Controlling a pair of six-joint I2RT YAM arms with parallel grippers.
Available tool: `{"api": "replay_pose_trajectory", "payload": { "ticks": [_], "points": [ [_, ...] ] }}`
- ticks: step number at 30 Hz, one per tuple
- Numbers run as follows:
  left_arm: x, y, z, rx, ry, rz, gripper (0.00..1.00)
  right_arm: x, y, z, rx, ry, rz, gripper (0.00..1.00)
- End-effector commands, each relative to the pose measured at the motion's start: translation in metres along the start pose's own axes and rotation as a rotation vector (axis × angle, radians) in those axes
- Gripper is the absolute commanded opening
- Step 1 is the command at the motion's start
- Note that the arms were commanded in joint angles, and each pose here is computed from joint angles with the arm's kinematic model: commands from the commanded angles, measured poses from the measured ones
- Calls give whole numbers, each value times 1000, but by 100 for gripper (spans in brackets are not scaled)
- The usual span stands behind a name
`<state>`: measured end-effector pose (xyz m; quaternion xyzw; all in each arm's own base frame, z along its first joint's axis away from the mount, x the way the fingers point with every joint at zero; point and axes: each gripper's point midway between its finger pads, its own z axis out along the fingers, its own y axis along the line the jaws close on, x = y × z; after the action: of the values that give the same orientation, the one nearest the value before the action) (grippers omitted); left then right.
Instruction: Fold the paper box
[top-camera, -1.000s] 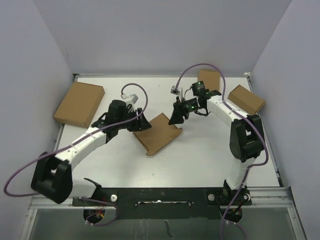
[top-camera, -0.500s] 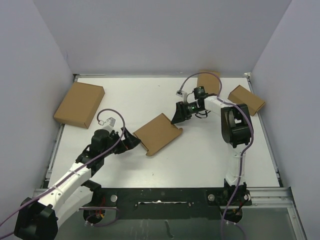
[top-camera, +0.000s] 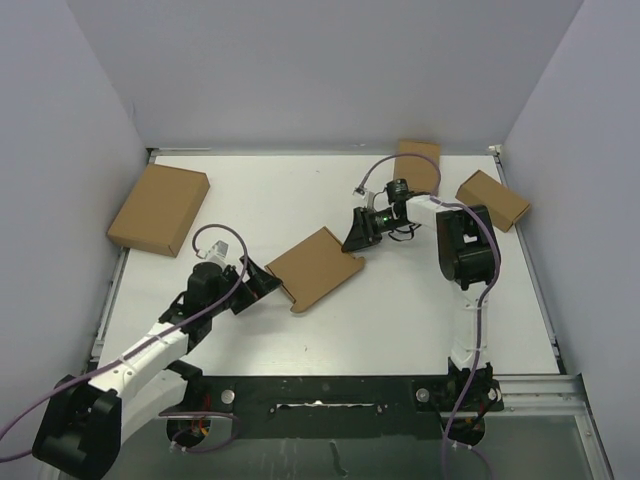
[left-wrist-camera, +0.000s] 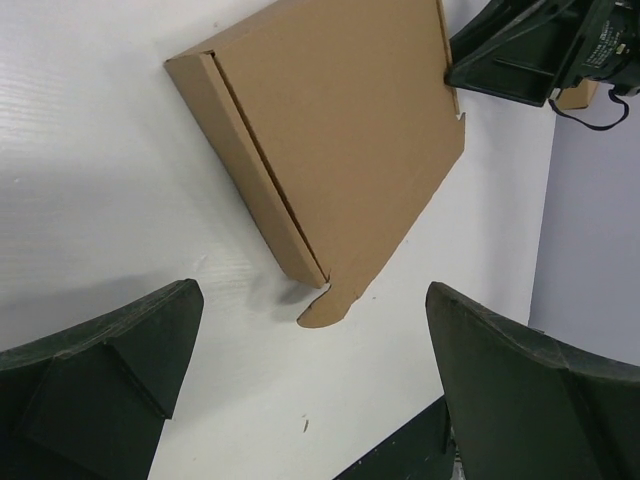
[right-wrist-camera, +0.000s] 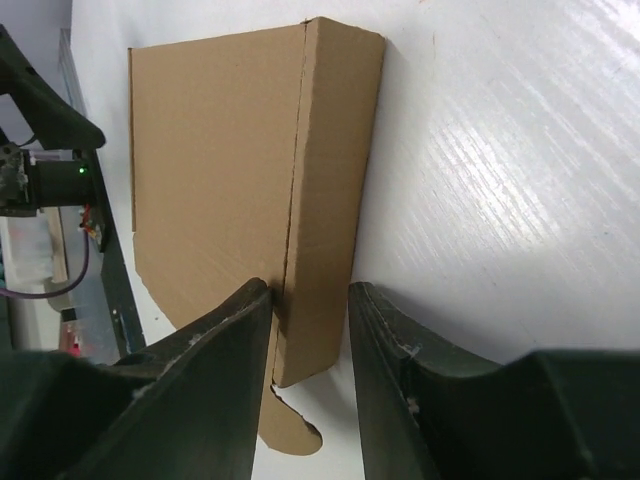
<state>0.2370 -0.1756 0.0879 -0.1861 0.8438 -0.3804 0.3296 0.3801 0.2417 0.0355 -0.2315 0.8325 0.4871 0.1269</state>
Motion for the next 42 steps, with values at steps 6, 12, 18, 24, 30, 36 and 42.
{"api": "replay_pose_trajectory", "payload": {
  "ticks": [6,12,18,24,30,36,42],
  "points": [
    [-13,-12,14,52,-42,-40,95,-10,2,-6,-44,-37,37,28],
    [-10,-6,23,44,-36,-80,95,-2,-9,-9,-46,-46,104,19],
    [0,-10,36,40,-32,-113,96,3,-20,-12,-30,-51,158,15],
    [-1,-20,47,57,-79,-113,96,7,-22,-13,-31,-53,178,15],
    [-8,-30,57,58,-114,-99,96,9,-24,-12,-32,-49,187,14],
    [-9,-27,67,59,-151,-133,88,12,-26,-10,-31,-44,196,14],
    [-16,-35,74,81,-194,-153,82,13,-27,-9,-31,-41,198,14]
  ]
}}
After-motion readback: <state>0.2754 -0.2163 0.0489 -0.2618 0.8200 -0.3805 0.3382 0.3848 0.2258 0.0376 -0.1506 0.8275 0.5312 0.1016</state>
